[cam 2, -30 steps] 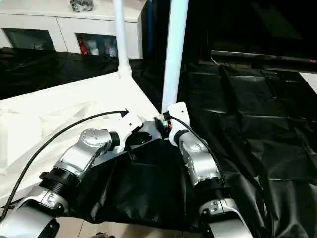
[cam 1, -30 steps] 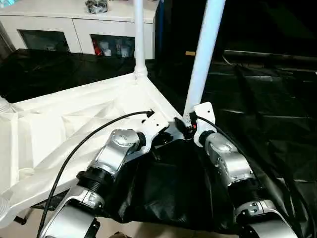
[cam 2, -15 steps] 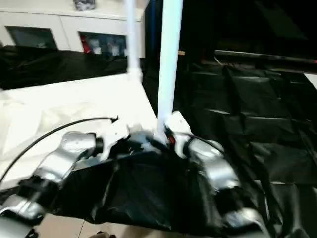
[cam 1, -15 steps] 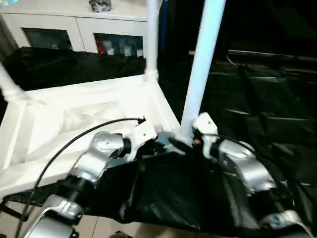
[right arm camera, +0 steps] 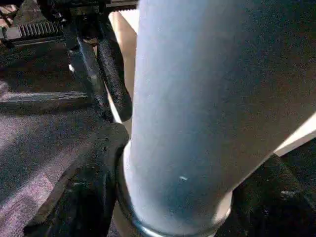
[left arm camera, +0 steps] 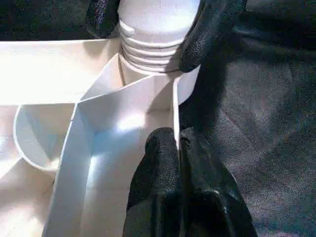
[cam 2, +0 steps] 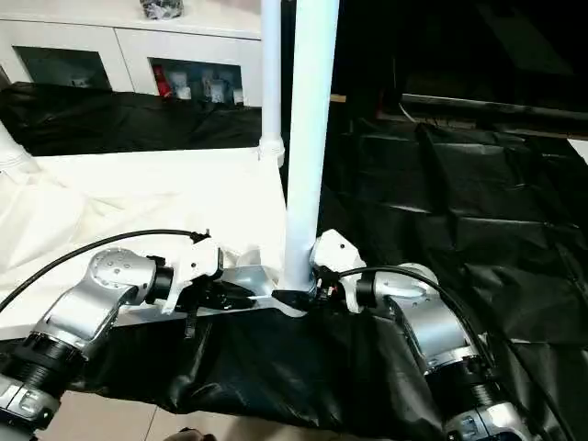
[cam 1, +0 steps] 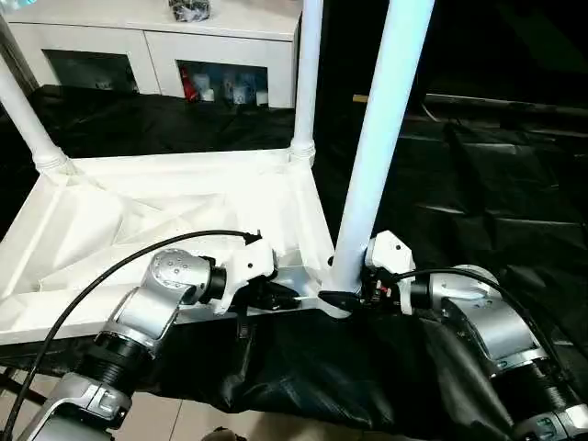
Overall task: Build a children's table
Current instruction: Rotate leg to tighten
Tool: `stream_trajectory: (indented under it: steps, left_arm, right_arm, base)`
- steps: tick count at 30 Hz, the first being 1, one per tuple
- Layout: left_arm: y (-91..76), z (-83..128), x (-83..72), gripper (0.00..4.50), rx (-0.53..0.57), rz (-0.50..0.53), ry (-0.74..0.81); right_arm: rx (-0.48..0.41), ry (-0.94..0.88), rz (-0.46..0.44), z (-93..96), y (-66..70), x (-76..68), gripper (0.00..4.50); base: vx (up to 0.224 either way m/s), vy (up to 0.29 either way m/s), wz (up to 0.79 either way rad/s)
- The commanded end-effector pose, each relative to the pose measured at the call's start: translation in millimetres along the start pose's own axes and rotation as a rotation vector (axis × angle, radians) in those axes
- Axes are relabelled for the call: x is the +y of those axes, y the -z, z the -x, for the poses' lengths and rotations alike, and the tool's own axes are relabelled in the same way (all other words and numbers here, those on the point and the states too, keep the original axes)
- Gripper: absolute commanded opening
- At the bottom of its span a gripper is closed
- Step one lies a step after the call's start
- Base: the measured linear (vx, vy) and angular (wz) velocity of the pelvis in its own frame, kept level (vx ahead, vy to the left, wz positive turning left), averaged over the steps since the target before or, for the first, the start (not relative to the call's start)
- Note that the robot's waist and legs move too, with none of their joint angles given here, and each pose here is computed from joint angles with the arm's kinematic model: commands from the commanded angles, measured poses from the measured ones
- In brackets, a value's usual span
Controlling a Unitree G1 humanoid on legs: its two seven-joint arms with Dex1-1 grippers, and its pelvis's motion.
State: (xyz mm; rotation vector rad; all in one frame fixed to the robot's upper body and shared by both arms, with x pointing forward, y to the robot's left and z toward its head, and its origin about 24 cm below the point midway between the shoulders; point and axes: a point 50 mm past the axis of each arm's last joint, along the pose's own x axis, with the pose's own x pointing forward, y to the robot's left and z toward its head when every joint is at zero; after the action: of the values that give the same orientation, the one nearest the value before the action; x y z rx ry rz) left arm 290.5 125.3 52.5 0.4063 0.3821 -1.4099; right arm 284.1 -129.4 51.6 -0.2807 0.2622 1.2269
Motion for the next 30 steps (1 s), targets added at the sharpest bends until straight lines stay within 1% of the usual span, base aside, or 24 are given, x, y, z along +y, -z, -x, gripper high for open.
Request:
stream_trajectory:
  steps: [1,3,4,5,6,8,9,10,12,13,14,15,17,18,19,20,22,23,24,25,28,30]
  left_arm:
    - [-22.3,-8.4,-0.6,0.00,-0.092,-0.076,0.000]
    - [-24.1,-12.5,4.1,0.00,-0.100,-0.062,-0.060]
    - [-25.4,-15.8,8.9,0.00,-0.097,-0.048,-0.112]
    - [-28.5,-22.0,16.9,0.00,-0.096,-0.024,-0.196]
    - [-28.5,-22.0,16.9,0.00,-0.096,-0.024,-0.196]
    - [-31.6,-28.6,24.1,0.00,-0.091,0.010,-0.271]
    - [-32.5,-32.2,26.5,0.00,-0.080,0.024,-0.297]
    - [-34.9,-39.7,31.5,0.00,-0.071,0.052,-0.354]
    - [-37.0,-44.4,34.0,0.00,-0.072,0.074,-0.383]
    - [-40.9,-51.4,37.0,0.00,-0.077,0.096,-0.418]
    - [-42.5,-54.3,37.7,0.00,-0.079,0.102,-0.425]
    - [-44.1,-57.1,38.1,0.00,-0.082,0.105,-0.430]
    - [-47.5,-62.7,38.4,0.00,-0.092,0.106,-0.432]
    - [-47.5,-62.7,38.4,0.00,-0.092,0.106,-0.432]
    - [-49.9,-64.6,37.3,0.00,-0.101,0.090,-0.415]
    - [-50.6,-65.1,36.9,0.00,-0.104,0.082,-0.407]
    - [-51.3,-63.4,35.6,0.00,-0.114,0.068,-0.386]
    - [-51.4,-62.8,35.3,0.00,-0.118,0.063,-0.379]
    - [-51.0,-60.6,33.8,0.00,-0.125,0.049,-0.358]
    - [-50.1,-58.3,32.5,0.00,-0.129,0.035,-0.341]
    - [-49.1,-55.6,30.9,0.00,-0.138,0.019,-0.317]
    - [-47.1,-51.9,27.9,0.00,-0.145,0.009,-0.279]
  right_arm:
    - [-0.027,-0.078,0.004,-13.0,-4.8,12.1,2.69]
    - [-0.031,0.008,-0.033,-17.7,-2.7,7.0,2.69]
    - [-0.019,0.086,-0.058,-21.2,-0.1,1.6,2.69]
    - [0.003,0.229,-0.104,-28.0,4.7,-7.9,2.69]
    - [0.003,0.229,-0.104,-28.0,4.7,-7.9,2.69]
    - [0.015,0.361,-0.139,-34.7,7.9,-15.2,2.68]
    - [0.013,0.410,-0.166,-38.2,8.9,-17.4,2.68]
    - [0.003,0.488,-0.226,-46.4,10.0,-19.0,2.68]
    - [0.002,0.526,-0.255,-51.5,10.5,-19.2,2.68]
    - [0.006,0.585,-0.294,-58.9,10.7,-20.2,2.68]
    - [0.006,0.603,-0.307,-62.2,10.2,-20.4,2.68]
    - [0.005,0.616,-0.315,-65.6,9.4,-20.3,2.68]
    - [-0.010,0.609,-0.302,-73.5,4.9,-18.6,2.68]
    - [-0.010,0.609,-0.302,-73.5,4.9,-18.6,3.03]
    - [-0.046,0.572,-0.315,-76.7,0.2,-17.2,3.24]
    - [-0.061,0.563,-0.327,-77.1,-1.2,-17.4,3.38]
    - [-0.079,0.533,-0.334,-75.0,-3.0,-17.8,3.47]
    - [-0.078,0.529,-0.325,-74.2,-3.1,-18.0,3.47]
    - [-0.071,0.516,-0.288,-71.4,-3.7,-18.5,3.73]
    - [-0.066,0.492,-0.246,-68.2,-4.3,-18.3,3.82]
    - [-0.064,0.441,-0.200,-64.1,-4.5,-17.0,3.86]
    - [-0.075,0.363,-0.169,-58.5,-5.1,-13.6,3.86]
  base:
    - [0.000,0.000,0.00]
    - [0.000,0.000,0.00]
    - [0.000,0.000,0.00]
    - [0.000,0.000,0.00]
    - [0.000,0.000,0.00]
    - [0.000,0.000,0.00]
    - [0.000,0.000,0.00]
    - [0.000,0.000,0.00]
    - [0.000,0.000,0.00]
    - [0.000,0.000,0.00]
    - [0.000,0.000,0.00]
    - [0.000,0.000,0.00]
    - [0.000,0.000,0.00]
    - [0.000,0.000,0.00]
    - [0.000,0.000,0.00]
    - [0.000,0.000,0.00]
    - [0.000,0.000,0.00]
    - [0.000,0.000,0.00]
    - [0.000,0.000,0.00]
    - [0.000,0.000,0.00]
    - [0.000,0.000,0.00]
    - [0.000,0.000,0.00]
